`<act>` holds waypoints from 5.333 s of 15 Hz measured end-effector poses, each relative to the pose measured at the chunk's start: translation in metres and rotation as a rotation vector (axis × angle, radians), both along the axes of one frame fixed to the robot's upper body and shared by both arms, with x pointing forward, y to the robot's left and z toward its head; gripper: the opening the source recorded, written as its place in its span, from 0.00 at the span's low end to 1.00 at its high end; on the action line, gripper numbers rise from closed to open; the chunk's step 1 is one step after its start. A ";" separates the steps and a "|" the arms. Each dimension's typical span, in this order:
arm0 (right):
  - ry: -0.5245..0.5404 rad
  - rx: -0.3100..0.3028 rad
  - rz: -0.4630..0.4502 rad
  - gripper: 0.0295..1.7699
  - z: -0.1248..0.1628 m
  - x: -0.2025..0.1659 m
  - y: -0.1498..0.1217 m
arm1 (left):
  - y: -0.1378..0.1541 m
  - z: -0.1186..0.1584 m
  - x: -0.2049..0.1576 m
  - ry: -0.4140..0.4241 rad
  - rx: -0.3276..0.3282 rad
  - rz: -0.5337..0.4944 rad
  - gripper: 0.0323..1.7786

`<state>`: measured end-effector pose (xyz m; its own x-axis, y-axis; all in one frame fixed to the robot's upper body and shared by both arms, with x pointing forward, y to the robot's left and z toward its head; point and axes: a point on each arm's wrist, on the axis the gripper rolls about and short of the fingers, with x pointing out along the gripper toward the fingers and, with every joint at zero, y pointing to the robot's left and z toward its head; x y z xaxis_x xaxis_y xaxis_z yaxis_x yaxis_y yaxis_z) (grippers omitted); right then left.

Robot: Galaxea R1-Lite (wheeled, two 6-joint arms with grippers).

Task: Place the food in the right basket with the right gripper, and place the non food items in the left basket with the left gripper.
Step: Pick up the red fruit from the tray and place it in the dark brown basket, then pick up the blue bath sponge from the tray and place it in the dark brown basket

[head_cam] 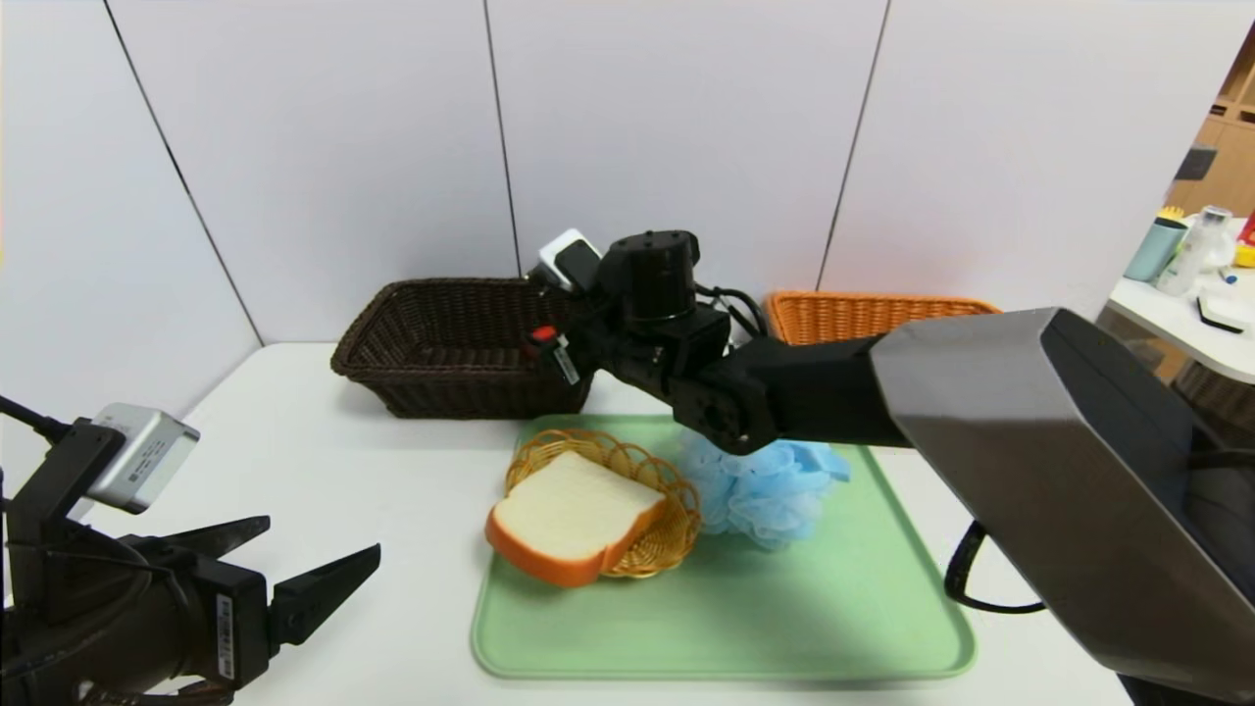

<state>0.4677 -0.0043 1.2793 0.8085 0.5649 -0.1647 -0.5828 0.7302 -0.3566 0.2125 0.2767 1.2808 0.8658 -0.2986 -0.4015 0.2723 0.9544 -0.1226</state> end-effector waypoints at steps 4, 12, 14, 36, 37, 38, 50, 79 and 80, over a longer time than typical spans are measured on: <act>0.033 -0.092 0.029 0.89 0.008 -0.033 -0.027 | 0.000 -0.001 0.000 0.003 0.001 -0.001 0.95; -0.050 -0.174 0.064 0.94 0.066 -0.101 -0.090 | -0.001 0.002 -0.002 -0.010 -0.004 -0.017 0.95; -0.079 -0.175 0.021 0.94 0.079 -0.106 -0.102 | -0.002 0.003 -0.002 -0.014 -0.006 -0.022 0.95; 0.025 -0.191 -0.173 0.96 0.095 -0.132 -0.158 | -0.004 0.003 -0.007 -0.018 -0.008 -0.058 0.95; 0.031 -0.155 -0.145 0.96 0.099 -0.135 -0.156 | -0.004 0.003 -0.007 -0.020 -0.010 -0.059 0.95; 0.045 -0.111 -0.120 0.96 0.103 -0.138 -0.153 | -0.004 0.003 -0.007 -0.022 -0.011 -0.059 0.95; 0.290 0.024 -0.210 0.96 0.117 -0.146 -0.141 | -0.001 0.003 -0.012 -0.031 -0.017 -0.062 0.95; 0.515 -0.023 -0.331 0.96 0.043 -0.113 -0.121 | -0.009 0.001 0.002 -0.019 -0.015 -0.075 0.95; 0.523 -0.022 -0.337 0.96 0.041 -0.112 -0.121 | -0.009 0.001 0.002 -0.018 -0.015 -0.074 0.95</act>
<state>0.3555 -0.1252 1.3201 0.7508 0.2849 -0.5960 -0.4232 0.9002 -0.1027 0.2141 0.2673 1.2816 0.8481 -0.3683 -0.3809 0.3448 0.9295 -0.1312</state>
